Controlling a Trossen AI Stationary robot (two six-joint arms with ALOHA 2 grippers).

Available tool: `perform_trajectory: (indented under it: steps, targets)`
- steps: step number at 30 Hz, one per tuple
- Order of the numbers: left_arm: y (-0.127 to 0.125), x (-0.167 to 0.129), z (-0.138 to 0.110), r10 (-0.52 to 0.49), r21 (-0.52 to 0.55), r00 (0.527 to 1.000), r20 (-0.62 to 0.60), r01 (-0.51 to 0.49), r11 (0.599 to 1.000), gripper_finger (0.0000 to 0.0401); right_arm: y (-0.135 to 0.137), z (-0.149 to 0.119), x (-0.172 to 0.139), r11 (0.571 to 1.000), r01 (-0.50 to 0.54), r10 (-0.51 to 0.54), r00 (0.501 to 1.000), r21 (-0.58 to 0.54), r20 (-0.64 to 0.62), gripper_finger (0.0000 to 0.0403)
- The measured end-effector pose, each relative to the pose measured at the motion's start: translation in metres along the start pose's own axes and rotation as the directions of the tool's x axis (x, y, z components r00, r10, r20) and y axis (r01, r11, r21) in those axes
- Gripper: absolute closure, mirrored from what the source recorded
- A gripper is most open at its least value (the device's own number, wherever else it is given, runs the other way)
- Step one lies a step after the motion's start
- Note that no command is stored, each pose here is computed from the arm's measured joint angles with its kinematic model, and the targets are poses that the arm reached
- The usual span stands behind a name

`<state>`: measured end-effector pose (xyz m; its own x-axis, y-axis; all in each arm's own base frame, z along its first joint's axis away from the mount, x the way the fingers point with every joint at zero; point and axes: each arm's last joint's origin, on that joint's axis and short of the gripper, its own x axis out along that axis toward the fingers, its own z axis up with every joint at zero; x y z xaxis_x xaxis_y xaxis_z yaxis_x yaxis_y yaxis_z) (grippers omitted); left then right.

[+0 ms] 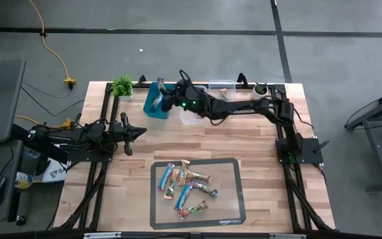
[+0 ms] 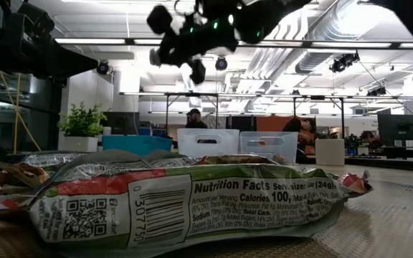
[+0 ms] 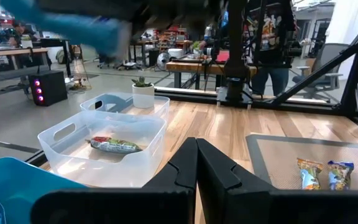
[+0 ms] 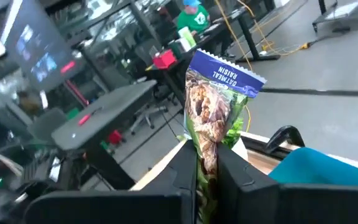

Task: Pick and place Granola Bars by type
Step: Put the top blue granola bar into the blue bin

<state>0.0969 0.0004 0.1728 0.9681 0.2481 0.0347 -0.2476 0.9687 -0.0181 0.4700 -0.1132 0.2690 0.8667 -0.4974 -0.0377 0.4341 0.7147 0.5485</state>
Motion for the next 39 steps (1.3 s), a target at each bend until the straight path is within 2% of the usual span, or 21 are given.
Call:
perform_trajectory:
  steps: [5,10,13,15,19,22,25,32,36,39]
  targets:
    - [0.000,0.000,0.000,0.000,0.000,1.000,0.000,0.000,1.000,0.0401,-0.028,-0.018,0.022,0.995,0.039,-0.040,0.999,0.086,0.006,0.0383]
    - [0.000,0.000,0.000,0.000,0.000,1.000,0.000,0.000,1.000,0.0401,-0.043,-0.027,0.062,0.991,0.011,-0.011,1.000,0.131,0.003,0.0384]
    - [0.000,0.000,0.000,0.000,0.000,1.000,0.000,0.000,1.000,0.0401,-0.045,-0.027,0.086,0.993,0.002,0.006,0.998,0.122,-0.061,0.0385]
    - [0.000,0.000,0.000,0.000,0.000,1.000,0.000,0.000,1.000,0.0401,-0.046,-0.026,0.097,0.995,0.037,-0.025,0.991,0.092,-0.134,0.0385]
    - [0.000,0.000,0.000,0.000,0.000,1.000,0.000,0.000,1.000,0.0401,-0.043,-0.021,0.101,0.985,0.170,-0.158,0.956,0.027,-0.249,0.0386]
    - [0.000,0.000,0.000,0.000,0.000,1.000,0.000,0.000,1.000,0.0401,-0.041,-0.015,0.098,0.968,0.252,-0.243,0.934,0.001,-0.261,0.0386]
    - [0.000,0.000,0.000,0.000,0.000,1.000,0.000,0.000,1.000,0.0401,-0.044,-0.015,0.097,0.949,0.313,-0.294,0.917,0.029,-0.269,0.0386]
    - [0.000,0.000,0.000,0.000,0.000,1.000,0.000,0.000,1.000,0.0401,-0.066,-0.041,0.095,0.910,0.407,-0.366,0.876,0.076,-0.314,0.0386]
    - [0.000,0.000,0.000,0.000,0.000,1.000,0.000,0.000,1.000,0.0401,-0.075,-0.046,0.097,0.915,0.374,-0.315,0.896,0.149,-0.313,0.0386]
    - [0.000,0.000,0.000,0.000,0.000,1.000,0.000,0.000,1.000,0.0401,-0.079,-0.048,0.097,0.913,0.385,-0.329,0.892,0.139,-0.310,0.0386]
